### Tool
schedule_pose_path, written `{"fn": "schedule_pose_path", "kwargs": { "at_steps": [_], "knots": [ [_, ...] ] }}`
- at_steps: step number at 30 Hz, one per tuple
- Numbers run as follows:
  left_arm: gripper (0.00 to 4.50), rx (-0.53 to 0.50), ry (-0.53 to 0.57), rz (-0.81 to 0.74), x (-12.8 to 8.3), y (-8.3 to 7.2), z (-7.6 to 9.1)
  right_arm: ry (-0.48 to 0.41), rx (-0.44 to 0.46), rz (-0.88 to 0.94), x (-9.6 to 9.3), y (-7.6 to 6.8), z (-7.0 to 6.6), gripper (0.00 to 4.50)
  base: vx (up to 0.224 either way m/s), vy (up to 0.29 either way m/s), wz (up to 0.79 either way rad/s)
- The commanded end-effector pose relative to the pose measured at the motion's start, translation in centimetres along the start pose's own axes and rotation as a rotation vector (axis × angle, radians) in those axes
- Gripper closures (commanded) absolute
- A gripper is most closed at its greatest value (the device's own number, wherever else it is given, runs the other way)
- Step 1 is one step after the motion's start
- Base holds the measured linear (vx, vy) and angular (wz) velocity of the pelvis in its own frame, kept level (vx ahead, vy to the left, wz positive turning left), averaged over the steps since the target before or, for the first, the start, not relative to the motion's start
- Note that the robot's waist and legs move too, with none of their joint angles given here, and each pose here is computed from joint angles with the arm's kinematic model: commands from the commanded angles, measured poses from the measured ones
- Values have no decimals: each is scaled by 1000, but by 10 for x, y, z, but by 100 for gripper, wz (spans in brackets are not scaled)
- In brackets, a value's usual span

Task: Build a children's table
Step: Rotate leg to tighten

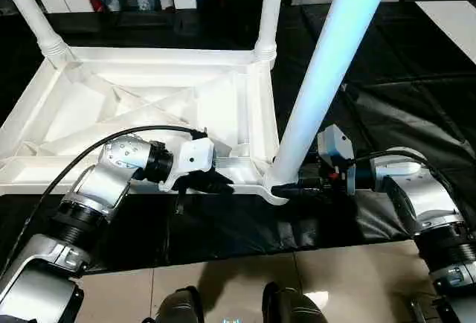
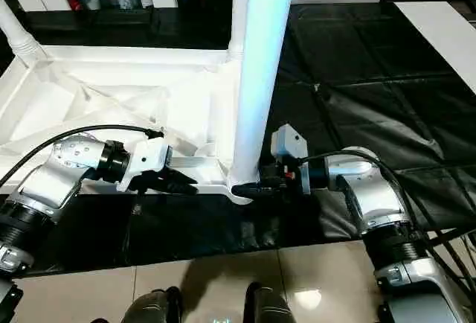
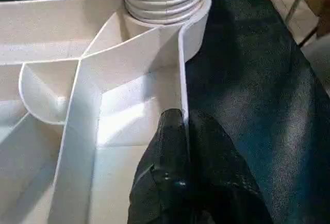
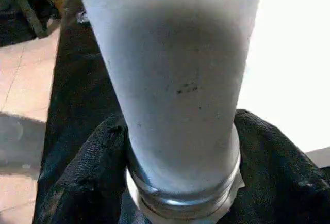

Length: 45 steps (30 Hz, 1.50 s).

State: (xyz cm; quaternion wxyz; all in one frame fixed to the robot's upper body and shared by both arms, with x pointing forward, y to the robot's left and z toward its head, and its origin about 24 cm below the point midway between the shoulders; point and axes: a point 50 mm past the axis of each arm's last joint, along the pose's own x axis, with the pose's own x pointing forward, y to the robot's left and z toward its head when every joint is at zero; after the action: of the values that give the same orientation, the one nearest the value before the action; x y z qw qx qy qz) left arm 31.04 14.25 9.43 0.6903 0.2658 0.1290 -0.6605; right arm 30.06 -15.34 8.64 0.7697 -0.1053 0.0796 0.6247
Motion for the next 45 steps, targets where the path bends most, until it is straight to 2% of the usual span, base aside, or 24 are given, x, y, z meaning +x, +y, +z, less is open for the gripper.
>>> {"fn": "schedule_pose_path", "kwargs": {
  "at_steps": [1,3,4,6,8,10,12,17,19,20,21,24,25,29,33,34,37,40,45],
  "knots": [
    [450,-4,-11,19,9,-1,6,-17,46,-85,10,3,-7,178,0,0,0],
    [450,-30,-15,72,13,1,9,-39,93,-183,17,3,-12,178,0,0,0],
    [450,-92,-43,187,24,5,17,-88,175,-358,34,4,-16,179,0,0,0],
    [450,-109,-49,210,27,6,19,-101,192,-395,37,4,-17,179,0,0,0],
    [450,-138,-61,278,35,8,25,-145,263,-506,49,4,-17,180,0,0,0],
    [450,-157,-67,308,39,10,28,-154,287,-541,53,4,-17,180,0,0,0],
    [450,-215,-85,438,54,16,40,-194,366,-682,69,2,-15,180,0,0,0],
    [450,-246,-100,586,71,22,60,-185,419,-845,85,-1,-12,180,0,0,0],
    [450,-231,-99,582,73,21,63,-193,407,-849,87,-1,-9,180,0,0,0],
    [450,-217,-91,574,73,20,61,-205,398,-849,86,-1,-8,146,0,0,0],
    [450,-211,-87,571,72,20,60,-211,393,-850,85,-1,-8,146,0,0,0],
    [450,-188,-59,551,68,18,51,-227,383,-853,78,-3,-8,108,0,0,0],
    [450,-181,-41,540,63,17,45,-228,359,-849,71,-4,-8,100,0,0,0],
    [450,-170,-25,523,56,17,36,-226,297,-835,57,-7,-7,66,0,0,0],
    [450,-129,-33,436,47,12,27,-214,157,-724,31,-10,-3,32,0,0,0],
    [450,-102,-40,409,44,10,25,-177,88,-699,23,-11,-3,22,0,0,0],
    [450,-46,-42,311,36,5,17,-144,17,-584,6,-14,-1,22,0,0,0],
    [450,-42,-37,265,33,2,14,-149,4,-522,2,-14,3,22,0,0,0],
    [450,-21,-35,139,23,-1,7,-73,-57,-283,-1,-7,4,22,0,0,0]
  ]
}}
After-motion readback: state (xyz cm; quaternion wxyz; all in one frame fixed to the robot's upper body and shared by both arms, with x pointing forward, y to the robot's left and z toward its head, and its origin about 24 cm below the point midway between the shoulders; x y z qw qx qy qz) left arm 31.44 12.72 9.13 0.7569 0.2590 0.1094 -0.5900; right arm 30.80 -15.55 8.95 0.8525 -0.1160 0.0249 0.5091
